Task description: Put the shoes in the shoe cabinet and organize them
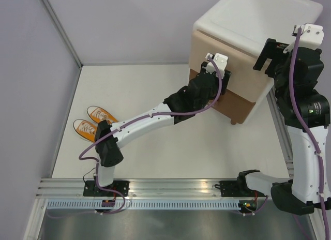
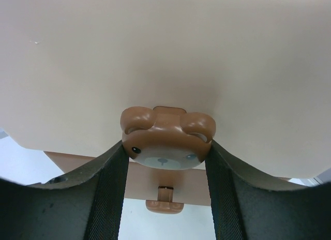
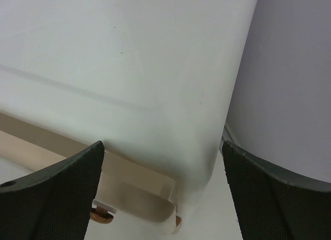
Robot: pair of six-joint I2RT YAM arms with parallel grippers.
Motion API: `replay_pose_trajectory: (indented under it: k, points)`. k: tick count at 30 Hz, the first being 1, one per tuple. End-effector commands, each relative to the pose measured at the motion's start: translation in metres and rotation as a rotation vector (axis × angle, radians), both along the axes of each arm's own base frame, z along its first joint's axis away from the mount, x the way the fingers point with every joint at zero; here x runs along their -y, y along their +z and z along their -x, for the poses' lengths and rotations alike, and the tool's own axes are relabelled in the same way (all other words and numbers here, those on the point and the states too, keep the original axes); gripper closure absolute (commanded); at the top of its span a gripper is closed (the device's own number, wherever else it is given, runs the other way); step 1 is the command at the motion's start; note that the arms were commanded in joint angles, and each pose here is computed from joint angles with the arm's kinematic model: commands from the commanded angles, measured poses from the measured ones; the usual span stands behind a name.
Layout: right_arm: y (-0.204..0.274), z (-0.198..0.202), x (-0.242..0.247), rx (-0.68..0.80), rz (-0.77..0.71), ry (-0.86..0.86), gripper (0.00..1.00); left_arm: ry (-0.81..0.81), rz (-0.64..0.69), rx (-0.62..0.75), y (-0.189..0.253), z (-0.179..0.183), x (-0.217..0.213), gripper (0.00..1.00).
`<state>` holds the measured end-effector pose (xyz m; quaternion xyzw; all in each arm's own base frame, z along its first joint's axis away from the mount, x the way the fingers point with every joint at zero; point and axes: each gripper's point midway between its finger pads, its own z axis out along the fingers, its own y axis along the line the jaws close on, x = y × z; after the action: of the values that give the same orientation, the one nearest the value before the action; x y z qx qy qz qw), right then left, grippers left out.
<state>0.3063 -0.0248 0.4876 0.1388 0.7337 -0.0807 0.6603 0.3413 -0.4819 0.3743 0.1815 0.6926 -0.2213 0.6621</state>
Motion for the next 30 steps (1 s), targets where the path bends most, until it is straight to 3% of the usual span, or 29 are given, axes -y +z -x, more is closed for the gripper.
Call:
replay_pose_trajectory:
  k: [1,15,17,18,21,24,30]
  points:
    - [0.004,0.003,0.008,-0.001,0.019,-0.041,0.02,0.018,0.064,0.037,0.044,0.019,-0.027,0.98]
    - [-0.008,-0.001,0.004,-0.033,0.000,-0.011,0.02,0.004,0.078,0.019,0.048,0.046,-0.055,0.96]
    - [-0.003,0.001,0.002,-0.016,-0.010,0.003,0.02,-0.010,0.074,0.022,0.048,0.047,-0.053,0.77]
    - [0.002,0.002,-0.002,-0.004,-0.017,0.024,0.02,-0.018,0.070,0.025,0.048,0.048,-0.051,0.53]
    - [0.006,0.004,-0.007,0.003,-0.028,0.052,0.02,-0.036,0.065,0.040,0.054,0.048,-0.046,0.22]
    - [0.006,0.007,-0.008,0.008,-0.035,0.058,0.02,-0.025,0.047,0.054,0.059,0.041,-0.039,0.11]
    - [0.004,0.010,-0.006,0.005,-0.028,0.051,0.02,-0.007,0.003,0.054,0.060,0.029,-0.025,0.02]
